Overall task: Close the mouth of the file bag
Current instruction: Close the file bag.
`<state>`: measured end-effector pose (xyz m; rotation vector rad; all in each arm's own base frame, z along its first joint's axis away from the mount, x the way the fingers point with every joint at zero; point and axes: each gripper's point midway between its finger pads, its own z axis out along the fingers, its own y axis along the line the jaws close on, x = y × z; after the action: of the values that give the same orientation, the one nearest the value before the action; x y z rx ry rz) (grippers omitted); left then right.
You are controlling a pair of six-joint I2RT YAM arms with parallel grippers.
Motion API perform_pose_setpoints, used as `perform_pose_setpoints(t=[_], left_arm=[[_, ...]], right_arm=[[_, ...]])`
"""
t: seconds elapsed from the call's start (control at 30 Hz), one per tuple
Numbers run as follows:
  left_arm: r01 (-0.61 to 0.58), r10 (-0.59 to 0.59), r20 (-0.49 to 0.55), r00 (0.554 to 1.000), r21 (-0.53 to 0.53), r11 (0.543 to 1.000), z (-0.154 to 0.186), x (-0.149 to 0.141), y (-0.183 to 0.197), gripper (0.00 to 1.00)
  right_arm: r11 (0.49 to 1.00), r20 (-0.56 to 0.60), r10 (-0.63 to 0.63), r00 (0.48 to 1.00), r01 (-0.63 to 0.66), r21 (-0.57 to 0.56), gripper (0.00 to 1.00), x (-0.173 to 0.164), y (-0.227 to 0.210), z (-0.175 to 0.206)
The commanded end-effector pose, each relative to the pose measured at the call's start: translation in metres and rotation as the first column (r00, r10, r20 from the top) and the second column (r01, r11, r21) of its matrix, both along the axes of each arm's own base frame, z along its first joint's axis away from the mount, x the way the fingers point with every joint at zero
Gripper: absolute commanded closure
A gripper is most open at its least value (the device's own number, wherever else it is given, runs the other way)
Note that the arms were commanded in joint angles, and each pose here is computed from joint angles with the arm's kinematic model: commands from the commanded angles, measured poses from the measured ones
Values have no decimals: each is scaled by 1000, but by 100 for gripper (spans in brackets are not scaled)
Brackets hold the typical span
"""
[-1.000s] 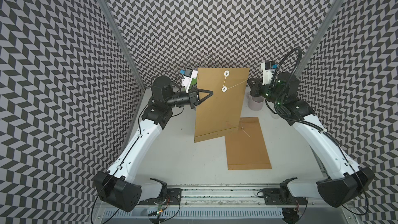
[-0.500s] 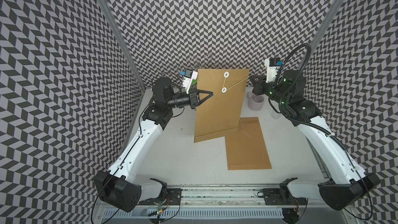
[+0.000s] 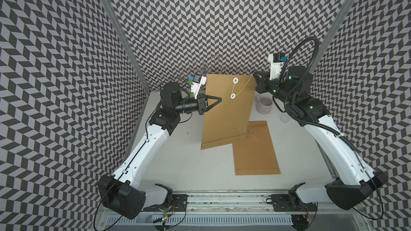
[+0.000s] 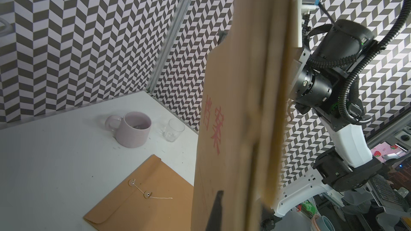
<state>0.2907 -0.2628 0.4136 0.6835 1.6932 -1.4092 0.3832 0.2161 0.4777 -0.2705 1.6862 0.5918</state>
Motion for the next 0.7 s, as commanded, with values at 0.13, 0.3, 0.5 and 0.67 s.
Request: perform_pose_setpoints(t=[0.13, 0.3, 0.5, 0.67], left_arm=[[-20, 20, -7, 1000, 7, 1000, -9, -6, -6, 100], [-22, 23, -58, 998, 15, 1000, -24, -2, -12, 100], [-26, 27, -80, 996, 6, 1000, -27, -1, -15, 100], [-32, 31, -97, 995, -2, 999, -29, 1, -16, 100]], right_arm=[[996, 53, -19, 998, 24, -87, 100, -6, 33, 9], [994, 35, 36, 999, -32, -108, 100, -15, 65, -3], [988, 45, 83, 996, -77, -137, 100, -30, 103, -12], [981, 32, 174, 984, -171, -90, 100, -45, 126, -10]])
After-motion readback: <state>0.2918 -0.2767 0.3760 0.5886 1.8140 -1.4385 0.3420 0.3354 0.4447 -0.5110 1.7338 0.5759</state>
